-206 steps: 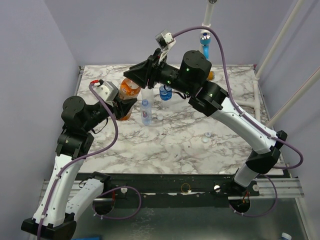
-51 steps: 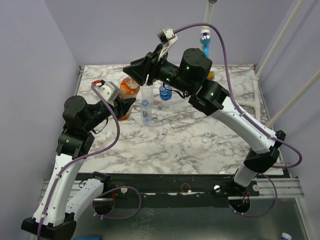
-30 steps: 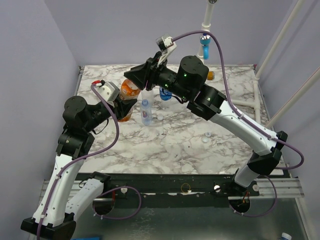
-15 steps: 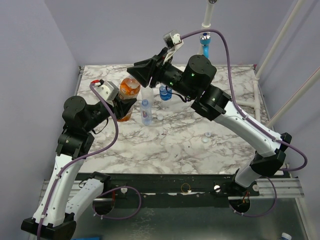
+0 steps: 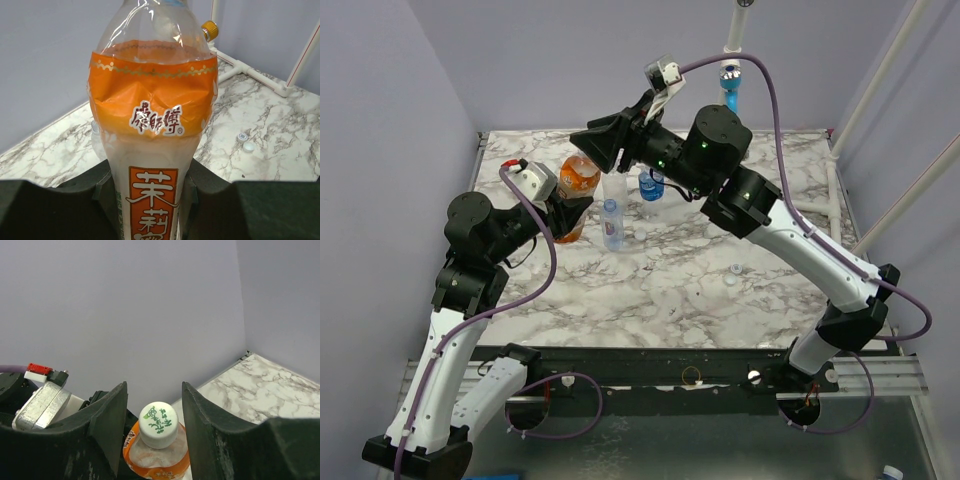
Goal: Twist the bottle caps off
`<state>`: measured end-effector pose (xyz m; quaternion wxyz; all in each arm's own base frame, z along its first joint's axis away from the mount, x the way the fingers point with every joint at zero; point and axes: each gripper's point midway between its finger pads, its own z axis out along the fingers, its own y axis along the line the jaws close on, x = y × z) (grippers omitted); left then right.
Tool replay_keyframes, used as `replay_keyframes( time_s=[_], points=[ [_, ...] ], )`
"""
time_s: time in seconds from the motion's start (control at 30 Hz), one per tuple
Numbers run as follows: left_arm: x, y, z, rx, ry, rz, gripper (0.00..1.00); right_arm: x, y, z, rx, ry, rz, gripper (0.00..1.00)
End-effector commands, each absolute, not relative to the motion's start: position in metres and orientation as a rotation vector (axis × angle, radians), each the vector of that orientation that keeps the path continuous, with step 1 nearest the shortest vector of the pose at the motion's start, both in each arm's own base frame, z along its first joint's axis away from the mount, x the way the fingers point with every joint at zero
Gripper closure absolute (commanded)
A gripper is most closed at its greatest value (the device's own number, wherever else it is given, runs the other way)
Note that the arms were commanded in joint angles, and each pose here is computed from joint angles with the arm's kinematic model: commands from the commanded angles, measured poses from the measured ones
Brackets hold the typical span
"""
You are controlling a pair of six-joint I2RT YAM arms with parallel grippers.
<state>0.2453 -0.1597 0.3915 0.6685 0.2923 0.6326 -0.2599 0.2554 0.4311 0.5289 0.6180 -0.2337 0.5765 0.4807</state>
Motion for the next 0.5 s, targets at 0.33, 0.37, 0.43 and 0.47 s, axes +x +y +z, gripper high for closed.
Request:
replay_keyframes(
  time_s=[0.33,0.37,0.43,0.47],
  points=[
    [0.241,-0.1589,0.4099,0.643,1.377,-0.592,0.87,0.2548,0.4402,0.5254,-0.575,1.338,1.112,0.49],
    [0.2408,-0.1589,0.4102,0.641,1.377,-0.593,0.87,0.2549,0.4409,0.5243,-0.577,1.339,1.112,0.5],
    [0.2406,-0.1592,0.4107,0.64,1.376,-0.596,0.87,0.2549,0.4412,0.5234,-0.577,1.343,1.114,0.53],
    [0.2407,-0.1593,0.4108,0.64,1.376,-0.597,0.87,0.2552,0.4417,0.5224,-0.578,1.344,1.114,0.53]
  ],
)
